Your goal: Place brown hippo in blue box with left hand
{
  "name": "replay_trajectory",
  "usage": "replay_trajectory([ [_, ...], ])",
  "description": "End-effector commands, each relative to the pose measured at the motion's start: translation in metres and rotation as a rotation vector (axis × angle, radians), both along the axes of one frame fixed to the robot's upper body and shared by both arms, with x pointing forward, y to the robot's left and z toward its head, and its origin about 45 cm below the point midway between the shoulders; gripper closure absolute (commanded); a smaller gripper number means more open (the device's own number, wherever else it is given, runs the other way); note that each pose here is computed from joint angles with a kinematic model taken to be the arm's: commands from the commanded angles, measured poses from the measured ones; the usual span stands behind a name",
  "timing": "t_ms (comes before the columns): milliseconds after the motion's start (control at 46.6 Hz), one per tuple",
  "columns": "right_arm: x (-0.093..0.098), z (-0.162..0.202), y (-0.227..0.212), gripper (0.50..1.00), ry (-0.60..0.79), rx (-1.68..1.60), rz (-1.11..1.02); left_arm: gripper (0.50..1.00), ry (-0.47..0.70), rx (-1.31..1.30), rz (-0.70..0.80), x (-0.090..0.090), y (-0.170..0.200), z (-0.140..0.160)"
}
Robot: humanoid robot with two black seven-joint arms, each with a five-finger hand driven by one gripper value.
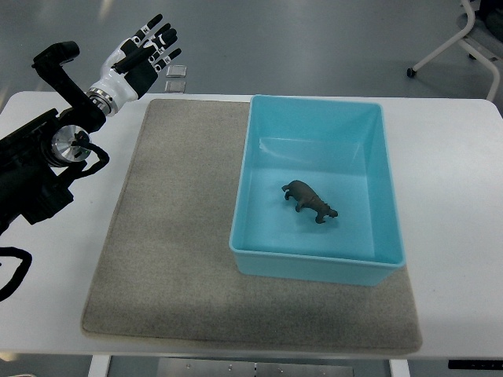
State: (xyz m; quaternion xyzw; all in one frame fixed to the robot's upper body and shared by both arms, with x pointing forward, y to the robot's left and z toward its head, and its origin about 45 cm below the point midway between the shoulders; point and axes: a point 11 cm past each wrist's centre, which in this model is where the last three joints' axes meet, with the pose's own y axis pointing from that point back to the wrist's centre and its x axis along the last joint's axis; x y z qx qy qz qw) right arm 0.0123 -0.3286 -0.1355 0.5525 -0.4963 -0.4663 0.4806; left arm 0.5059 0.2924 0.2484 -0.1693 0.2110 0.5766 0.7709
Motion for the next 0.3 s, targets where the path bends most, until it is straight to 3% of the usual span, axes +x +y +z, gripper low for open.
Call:
replay_trajectory([
  [0, 0.0000, 0.0000, 0.0000, 0.564, 0.000, 0.000, 0.000, 0.504, 0.004, 0.004, 0.000, -0.0008, 0.0005, -0.0018],
  [279, 0.0051, 0.0000, 0.0055, 0.564, -0.005, 0.020, 0.004, 0.504, 0.005, 0.004, 0.000, -0.0010, 0.0004, -0.0028],
])
